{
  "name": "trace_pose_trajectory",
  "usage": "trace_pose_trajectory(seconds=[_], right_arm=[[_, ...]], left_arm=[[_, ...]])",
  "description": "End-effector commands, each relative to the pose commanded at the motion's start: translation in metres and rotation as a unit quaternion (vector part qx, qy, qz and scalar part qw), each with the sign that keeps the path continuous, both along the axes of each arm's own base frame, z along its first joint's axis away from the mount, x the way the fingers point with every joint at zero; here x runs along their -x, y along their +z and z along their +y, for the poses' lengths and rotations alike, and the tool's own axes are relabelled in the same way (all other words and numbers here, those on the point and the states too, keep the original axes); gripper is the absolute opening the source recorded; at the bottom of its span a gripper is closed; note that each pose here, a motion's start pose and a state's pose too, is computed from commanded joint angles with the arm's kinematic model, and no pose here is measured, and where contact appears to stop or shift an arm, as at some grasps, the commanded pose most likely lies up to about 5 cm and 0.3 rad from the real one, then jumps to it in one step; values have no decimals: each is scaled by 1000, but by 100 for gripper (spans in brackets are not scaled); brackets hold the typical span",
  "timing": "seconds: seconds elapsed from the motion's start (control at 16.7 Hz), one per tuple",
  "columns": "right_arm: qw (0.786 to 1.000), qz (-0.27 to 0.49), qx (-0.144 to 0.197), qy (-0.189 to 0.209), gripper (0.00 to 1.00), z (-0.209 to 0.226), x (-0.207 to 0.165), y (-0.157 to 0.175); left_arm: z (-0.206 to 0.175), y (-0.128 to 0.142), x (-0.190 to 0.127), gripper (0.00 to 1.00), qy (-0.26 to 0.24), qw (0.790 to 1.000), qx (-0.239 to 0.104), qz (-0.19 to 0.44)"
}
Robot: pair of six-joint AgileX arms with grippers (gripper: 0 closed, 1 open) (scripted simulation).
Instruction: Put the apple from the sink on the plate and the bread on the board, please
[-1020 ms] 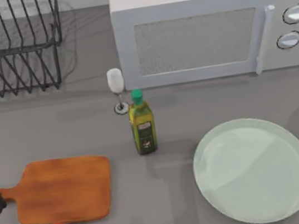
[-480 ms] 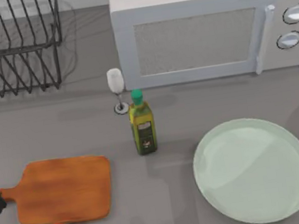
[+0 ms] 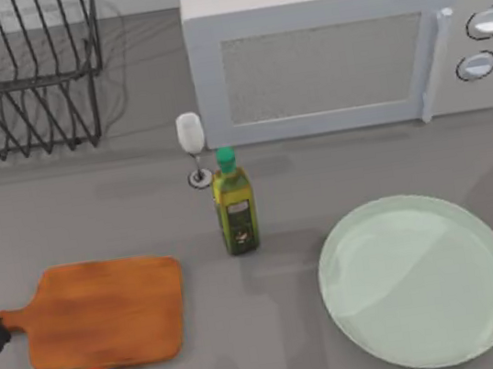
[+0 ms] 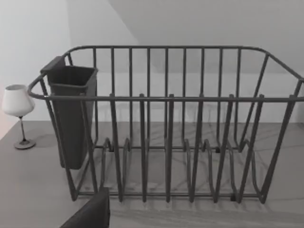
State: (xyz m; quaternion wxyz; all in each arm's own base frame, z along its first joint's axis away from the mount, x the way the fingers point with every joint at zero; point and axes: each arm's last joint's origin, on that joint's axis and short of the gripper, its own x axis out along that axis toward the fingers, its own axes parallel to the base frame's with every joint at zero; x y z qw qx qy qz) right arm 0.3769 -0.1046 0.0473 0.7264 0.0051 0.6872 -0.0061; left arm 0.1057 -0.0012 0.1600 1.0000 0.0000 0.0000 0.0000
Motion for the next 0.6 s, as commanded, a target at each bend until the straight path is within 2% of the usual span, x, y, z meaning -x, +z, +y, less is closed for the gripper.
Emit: trace_pose_trajectory(seconds=[0.42,0.6], right_arm=[[1000,4,-1,0,0,1,2,81],[1000,2,-1,0,0,1,2,87]], left_arm=[[0,0,0,100,0,1000,0,0],[0,0,0,100,0,1000,0,0]])
